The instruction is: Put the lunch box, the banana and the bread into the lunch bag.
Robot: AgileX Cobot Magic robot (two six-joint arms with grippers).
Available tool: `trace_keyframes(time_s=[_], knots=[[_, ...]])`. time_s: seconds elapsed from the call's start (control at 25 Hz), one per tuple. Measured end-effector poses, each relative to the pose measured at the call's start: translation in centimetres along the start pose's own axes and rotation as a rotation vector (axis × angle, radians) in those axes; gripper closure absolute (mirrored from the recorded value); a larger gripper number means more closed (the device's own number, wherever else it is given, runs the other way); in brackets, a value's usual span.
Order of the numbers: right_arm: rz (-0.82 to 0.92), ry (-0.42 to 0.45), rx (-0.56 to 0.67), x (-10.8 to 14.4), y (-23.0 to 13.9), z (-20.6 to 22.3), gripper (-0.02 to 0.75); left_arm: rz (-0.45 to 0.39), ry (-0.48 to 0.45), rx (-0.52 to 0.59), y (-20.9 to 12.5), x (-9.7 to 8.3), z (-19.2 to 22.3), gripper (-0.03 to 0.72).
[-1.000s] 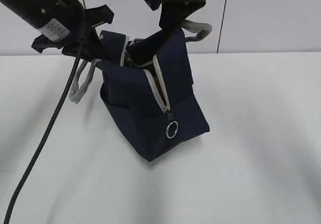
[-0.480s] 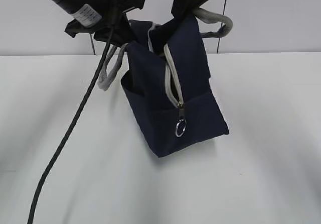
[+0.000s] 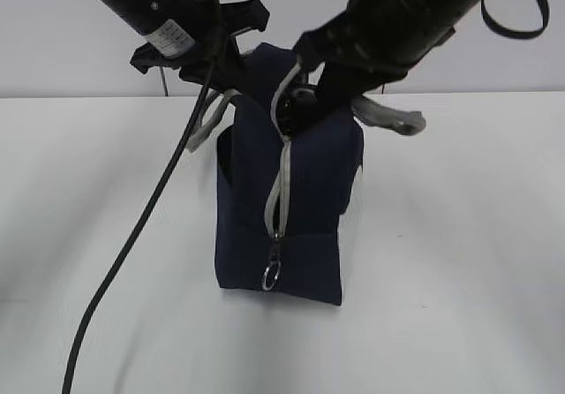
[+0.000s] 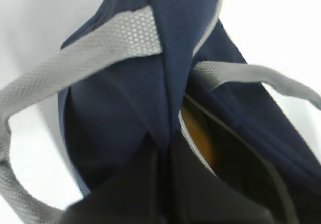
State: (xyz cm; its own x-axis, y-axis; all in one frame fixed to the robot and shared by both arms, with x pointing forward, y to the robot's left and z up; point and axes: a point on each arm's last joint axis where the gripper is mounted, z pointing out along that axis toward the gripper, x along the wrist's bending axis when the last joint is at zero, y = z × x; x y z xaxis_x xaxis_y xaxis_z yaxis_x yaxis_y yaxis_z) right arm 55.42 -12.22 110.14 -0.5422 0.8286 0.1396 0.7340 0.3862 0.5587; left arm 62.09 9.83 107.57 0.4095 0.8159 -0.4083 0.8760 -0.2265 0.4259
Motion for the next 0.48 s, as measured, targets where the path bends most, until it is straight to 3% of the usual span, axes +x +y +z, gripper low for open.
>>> trace_keyframes(time_s=[0.2,0.48], knots=[[0.026,0.018,0.01,-0.1,-1.4,1.5,0.723,0.041,0.012,0.03,-0.4,-1.0,1.0,0.69],[0.015,0.005,-0.003,-0.2,-1.4,1.5,0.692,0.05,0.02,0.06,-0.7,-1.0,1.0,0.688]])
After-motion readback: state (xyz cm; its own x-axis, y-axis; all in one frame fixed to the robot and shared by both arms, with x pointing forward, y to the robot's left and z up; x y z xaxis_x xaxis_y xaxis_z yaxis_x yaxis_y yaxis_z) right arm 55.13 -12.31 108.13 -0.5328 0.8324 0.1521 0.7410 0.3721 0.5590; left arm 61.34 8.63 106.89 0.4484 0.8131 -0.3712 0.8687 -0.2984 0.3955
